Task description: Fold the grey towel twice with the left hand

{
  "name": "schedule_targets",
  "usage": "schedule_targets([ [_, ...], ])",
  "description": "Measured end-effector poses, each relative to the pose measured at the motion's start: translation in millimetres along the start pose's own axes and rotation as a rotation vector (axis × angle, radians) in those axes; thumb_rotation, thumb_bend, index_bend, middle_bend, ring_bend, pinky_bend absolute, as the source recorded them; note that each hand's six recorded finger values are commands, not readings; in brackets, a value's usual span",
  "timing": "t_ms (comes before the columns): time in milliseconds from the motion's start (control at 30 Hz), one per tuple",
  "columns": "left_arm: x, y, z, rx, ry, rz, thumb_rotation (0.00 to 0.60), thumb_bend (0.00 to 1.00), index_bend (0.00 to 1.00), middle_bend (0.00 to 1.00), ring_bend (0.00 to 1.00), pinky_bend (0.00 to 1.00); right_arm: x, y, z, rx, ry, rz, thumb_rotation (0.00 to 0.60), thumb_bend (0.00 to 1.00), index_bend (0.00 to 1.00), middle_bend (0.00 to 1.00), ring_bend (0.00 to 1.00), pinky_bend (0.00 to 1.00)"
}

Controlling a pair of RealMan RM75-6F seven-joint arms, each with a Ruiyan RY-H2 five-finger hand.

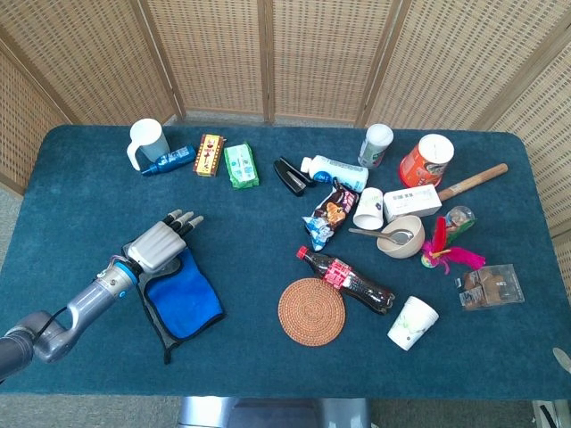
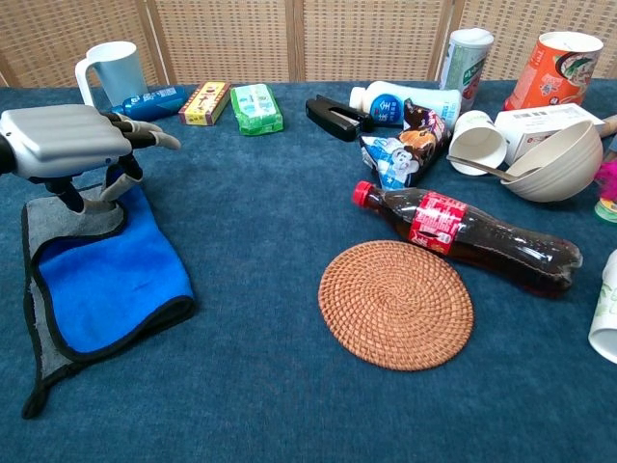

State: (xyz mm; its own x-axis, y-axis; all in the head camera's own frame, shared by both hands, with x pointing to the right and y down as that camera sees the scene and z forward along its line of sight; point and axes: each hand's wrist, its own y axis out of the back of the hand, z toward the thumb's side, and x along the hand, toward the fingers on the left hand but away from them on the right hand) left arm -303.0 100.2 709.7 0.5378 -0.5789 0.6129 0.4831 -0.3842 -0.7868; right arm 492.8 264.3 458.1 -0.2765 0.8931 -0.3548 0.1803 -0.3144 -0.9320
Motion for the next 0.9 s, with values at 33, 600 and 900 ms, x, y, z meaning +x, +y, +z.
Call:
schedule_targets([
  [33, -0.7, -0.5, -0.6, -0.001, 0.001, -0.001, 0.6, 0.53, 0.69, 0.0, 0.0, 0.15, 0.0, -0.1, 0.2, 0.001, 0.001, 0.0, 0.6, 0.0, 0.0, 0.0, 0.0, 0.0],
  [600, -34.9, -19.7, -30.3, 0.014, 0.064, -0.047, 0.6, 0.53, 0.73, 0.0, 0.0, 0.17, 1.2, 0.0, 2.0, 0.001, 0.007, 0.001, 0.6, 0.0, 0.0, 0.0, 0.0, 0.0],
  [900, -49.4, -25.1, -49.6, -0.025, 0.118, -0.037, 0.6, 0.52, 0.39, 0.0, 0.0, 0.17, 2.7, -0.7, 3.9, 0.003, 0.014, 0.004, 0.6, 0.0, 0.0, 0.0, 0.0, 0.0],
])
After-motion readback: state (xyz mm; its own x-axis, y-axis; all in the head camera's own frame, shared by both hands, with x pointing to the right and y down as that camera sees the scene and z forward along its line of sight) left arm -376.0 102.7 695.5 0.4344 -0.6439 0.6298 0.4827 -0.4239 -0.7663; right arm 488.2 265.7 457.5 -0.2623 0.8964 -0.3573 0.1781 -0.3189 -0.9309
